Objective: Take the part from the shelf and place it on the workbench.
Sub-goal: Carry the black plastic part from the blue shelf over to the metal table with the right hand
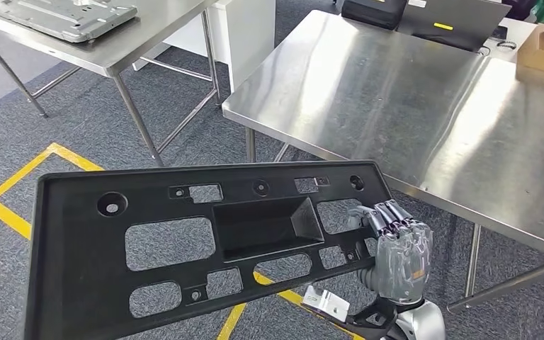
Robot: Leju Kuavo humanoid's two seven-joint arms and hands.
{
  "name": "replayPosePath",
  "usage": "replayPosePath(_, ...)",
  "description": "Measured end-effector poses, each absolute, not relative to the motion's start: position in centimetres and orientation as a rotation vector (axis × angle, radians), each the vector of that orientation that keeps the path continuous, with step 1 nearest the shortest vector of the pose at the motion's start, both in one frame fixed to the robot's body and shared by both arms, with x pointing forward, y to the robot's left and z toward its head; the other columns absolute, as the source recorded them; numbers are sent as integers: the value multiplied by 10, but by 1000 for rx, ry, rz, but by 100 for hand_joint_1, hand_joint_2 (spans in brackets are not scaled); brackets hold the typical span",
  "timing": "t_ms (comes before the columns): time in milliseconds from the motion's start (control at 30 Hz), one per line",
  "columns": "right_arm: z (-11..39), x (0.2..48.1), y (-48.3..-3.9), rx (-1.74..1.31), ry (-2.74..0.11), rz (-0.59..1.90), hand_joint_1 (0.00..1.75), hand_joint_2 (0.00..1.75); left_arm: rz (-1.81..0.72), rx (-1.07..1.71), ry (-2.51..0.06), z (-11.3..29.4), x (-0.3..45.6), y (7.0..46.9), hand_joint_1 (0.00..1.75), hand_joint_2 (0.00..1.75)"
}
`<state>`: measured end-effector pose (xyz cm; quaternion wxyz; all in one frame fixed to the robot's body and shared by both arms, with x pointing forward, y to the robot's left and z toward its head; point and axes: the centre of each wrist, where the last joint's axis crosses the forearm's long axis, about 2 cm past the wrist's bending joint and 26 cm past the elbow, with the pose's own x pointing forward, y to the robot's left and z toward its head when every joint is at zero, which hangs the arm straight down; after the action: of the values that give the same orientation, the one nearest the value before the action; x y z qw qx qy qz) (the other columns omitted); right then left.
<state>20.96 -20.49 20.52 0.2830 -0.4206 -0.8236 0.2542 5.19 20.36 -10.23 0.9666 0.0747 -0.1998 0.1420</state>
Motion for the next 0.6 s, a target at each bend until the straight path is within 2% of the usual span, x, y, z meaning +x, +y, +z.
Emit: replayPosePath(600,199,211,-233,-1201,-2159,699,175,175,260,40,-423,-105,49,215,0,175)
